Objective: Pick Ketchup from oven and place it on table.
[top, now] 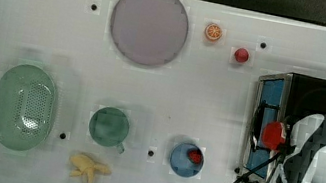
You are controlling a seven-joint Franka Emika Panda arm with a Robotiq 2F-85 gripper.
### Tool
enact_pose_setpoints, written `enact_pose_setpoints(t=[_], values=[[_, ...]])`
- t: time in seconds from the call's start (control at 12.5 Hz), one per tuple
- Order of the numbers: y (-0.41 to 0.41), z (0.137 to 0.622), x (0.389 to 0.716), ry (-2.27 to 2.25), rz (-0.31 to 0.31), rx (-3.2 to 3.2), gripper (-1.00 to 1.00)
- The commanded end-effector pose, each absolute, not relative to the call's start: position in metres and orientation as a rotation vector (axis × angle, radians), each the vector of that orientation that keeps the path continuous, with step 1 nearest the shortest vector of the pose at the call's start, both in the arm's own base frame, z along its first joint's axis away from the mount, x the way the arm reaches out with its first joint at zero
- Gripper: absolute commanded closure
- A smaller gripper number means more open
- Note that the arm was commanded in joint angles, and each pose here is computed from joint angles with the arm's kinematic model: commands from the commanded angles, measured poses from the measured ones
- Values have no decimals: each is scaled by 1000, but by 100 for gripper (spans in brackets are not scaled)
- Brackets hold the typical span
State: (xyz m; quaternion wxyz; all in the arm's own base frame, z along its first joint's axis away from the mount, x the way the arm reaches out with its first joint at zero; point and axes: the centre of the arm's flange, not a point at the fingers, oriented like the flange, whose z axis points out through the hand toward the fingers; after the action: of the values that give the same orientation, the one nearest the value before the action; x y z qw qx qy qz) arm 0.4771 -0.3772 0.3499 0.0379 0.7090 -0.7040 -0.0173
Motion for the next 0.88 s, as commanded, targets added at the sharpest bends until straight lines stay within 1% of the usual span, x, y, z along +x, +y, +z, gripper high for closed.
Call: enact_pose_setpoints(t=[0.08, 0.16, 0.24, 0.32, 0.4, 0.56, 0.64, 0.8, 0.88], values=[[-338, 450, 515, -2133, 61, 2297, -23], [-314, 469, 529, -2063, 59, 2356, -23], [-252, 497, 558, -1932, 79, 2499, -23], [-212, 505, 573, -1851, 95, 2583, -23], [-171, 505, 585, -1762, 83, 2659, -23], [-103, 494, 600, -1608, 40, 2763, -23], [-49, 476, 603, -1482, -22, 2831, -23], [-13, 453, 597, -1392, -92, 2862, -23], [1, 431, 590, -1355, -133, 2867, -23]])
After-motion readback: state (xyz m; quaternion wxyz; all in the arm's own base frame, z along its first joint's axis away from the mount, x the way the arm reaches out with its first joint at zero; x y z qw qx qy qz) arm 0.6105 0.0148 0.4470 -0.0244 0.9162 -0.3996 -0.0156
